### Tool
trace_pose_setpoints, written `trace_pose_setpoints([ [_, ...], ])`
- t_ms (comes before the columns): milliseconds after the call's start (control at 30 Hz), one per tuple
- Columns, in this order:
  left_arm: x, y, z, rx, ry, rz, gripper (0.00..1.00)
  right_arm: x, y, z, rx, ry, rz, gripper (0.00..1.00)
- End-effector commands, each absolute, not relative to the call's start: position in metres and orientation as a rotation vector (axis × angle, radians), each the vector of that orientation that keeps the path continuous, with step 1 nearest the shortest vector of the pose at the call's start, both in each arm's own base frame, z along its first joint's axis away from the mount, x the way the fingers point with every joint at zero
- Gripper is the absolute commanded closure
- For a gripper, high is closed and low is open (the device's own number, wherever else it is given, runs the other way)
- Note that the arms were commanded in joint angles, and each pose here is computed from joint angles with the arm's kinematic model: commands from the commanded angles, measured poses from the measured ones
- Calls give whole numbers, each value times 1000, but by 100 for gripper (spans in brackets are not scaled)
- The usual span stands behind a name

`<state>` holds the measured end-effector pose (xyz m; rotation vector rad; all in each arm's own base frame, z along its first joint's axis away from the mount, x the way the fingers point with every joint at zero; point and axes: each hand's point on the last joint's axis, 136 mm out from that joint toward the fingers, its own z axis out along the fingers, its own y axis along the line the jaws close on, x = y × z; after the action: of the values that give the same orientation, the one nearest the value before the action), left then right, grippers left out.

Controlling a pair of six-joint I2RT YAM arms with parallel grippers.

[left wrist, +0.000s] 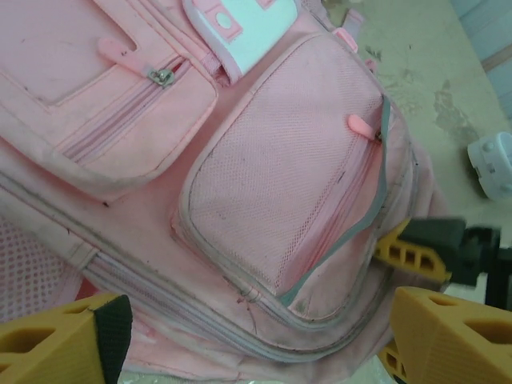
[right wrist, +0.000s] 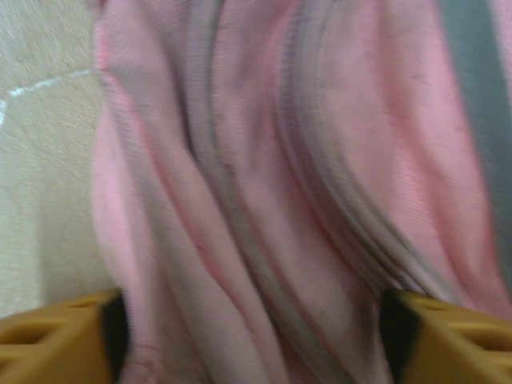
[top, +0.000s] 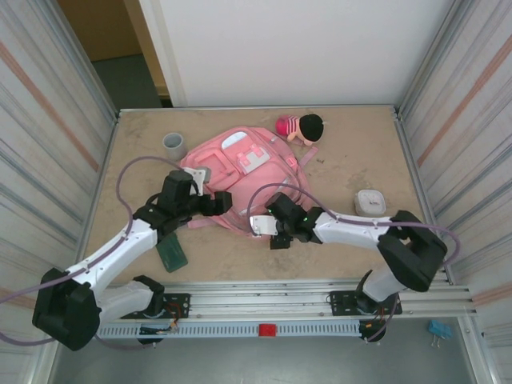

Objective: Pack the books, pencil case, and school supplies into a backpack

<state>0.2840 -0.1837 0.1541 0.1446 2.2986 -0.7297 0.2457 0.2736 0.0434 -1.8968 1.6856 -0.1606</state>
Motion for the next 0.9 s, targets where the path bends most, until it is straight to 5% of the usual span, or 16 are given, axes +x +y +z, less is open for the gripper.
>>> trace_pose_setpoints([
  [0,288,-179,164,77,2247,-769,15,266,272,47,-1867,1627,-305,66],
  [67,287,-176,164,80,2251,-771,16,261,273,61,-1866,1633,-268,92],
  [167,284,-168,168,83,2258,-771,17,250,274,92,-1870,1598,-202,100],
  [500,268,-160,188,74,2156,-824,20,248,250,225,-1621,1599,-7,100],
  [867,261,-164,163,109,2137,-869,28,273,255,260,-1459,1711,66,100],
])
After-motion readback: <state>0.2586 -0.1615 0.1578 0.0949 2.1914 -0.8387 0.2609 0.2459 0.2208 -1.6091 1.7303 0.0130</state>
